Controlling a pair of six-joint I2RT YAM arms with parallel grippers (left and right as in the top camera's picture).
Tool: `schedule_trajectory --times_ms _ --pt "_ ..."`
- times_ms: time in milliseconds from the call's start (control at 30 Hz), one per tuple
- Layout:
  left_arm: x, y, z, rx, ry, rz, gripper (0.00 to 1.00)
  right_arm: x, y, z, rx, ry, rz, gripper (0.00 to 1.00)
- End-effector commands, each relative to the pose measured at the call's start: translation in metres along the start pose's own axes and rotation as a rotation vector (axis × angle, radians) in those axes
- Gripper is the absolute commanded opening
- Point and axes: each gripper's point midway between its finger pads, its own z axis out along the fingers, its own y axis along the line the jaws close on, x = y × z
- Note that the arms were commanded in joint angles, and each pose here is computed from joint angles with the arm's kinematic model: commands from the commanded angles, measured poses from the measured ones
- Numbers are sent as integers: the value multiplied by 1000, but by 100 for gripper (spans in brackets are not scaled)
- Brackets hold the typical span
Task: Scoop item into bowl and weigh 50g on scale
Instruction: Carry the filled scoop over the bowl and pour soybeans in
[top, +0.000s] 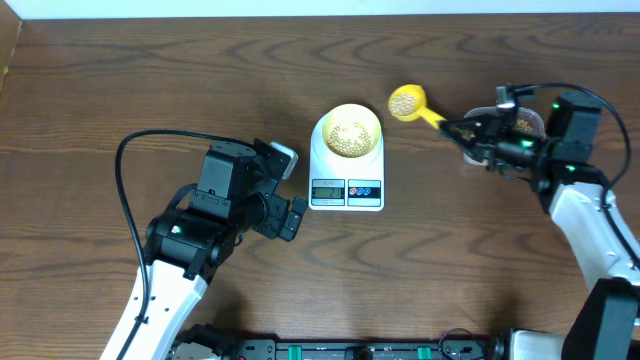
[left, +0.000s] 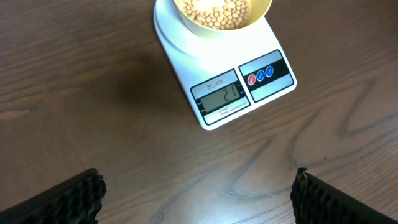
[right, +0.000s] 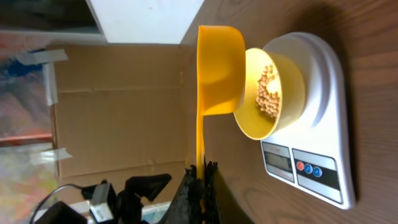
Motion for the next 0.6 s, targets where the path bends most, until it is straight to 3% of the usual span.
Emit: schedule_trajectory --times_ms 0,567 --pt "-1 0 0 6 0 -1 98 4 -4 16 39 -9 -16 1" --pt "-1 0 0 6 0 -1 98 15 -12 49 168 -21 -452 1"
